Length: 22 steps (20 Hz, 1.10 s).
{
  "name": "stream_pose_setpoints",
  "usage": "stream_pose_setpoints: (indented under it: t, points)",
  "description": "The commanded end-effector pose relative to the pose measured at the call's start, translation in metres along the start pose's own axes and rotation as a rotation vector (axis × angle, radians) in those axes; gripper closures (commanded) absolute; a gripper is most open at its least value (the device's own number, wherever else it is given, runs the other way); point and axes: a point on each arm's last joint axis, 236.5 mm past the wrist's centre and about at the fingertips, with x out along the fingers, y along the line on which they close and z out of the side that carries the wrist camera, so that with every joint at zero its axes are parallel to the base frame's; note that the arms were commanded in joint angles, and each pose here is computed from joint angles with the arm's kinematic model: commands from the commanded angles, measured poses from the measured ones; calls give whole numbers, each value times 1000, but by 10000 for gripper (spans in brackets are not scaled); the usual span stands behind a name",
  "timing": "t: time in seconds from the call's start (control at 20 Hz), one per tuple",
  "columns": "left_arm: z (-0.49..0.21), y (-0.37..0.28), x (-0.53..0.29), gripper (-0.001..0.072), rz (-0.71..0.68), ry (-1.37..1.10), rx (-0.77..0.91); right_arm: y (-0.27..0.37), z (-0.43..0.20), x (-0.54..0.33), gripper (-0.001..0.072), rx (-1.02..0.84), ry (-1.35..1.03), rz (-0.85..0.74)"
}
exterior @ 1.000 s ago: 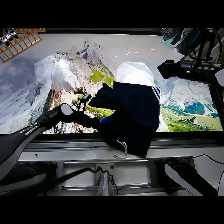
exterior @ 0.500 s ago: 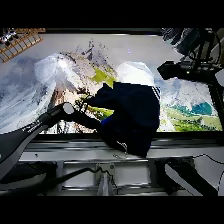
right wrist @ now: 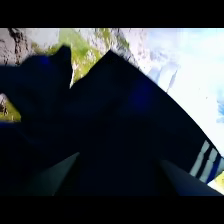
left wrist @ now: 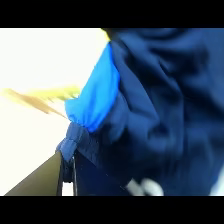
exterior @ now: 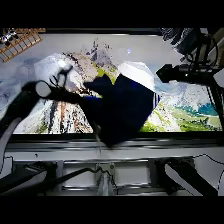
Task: Fold the clothes and pants, and hang the long-sleeved shirts on hangers.
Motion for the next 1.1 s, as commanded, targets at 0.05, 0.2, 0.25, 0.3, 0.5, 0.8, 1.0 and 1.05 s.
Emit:
stream_pose_setpoints:
  t: [0.05, 0.2, 0.25, 0.3, 0.5, 0.8, 1.0, 1.05]
  points:
    - [138, 73, -58, 687, 305, -428, -31, -6, -43, 24, 197, 64, 116, 7]
    - [131, 75, -26, 117, 259, -333, -181, -11, -82, 42, 197, 113, 215, 6]
    - [114, 73, -18, 117, 250, -257, -209, -13, -94, 47, 198, 124, 241, 6]
    - [94, 73, -13, 119, 257, -175, -224, -14, -103, 51, 198, 134, 257, 3]
    - [24, 74, -8, 332, 289, 81, -257, -20, -123, 63, 198, 185, 254, -11]
    - [-70, 42, 9, 304, 121, 159, -660, -18, -140, 69, 199, 210, 284, 1]
    - [-105, 22, 41, 280, -31, 172, -933, -19, -138, 70, 199, 212, 273, 0]
    - [-107, 22, 49, 280, -44, 149, -976, -19, -138, 70, 199, 213, 273, 1]
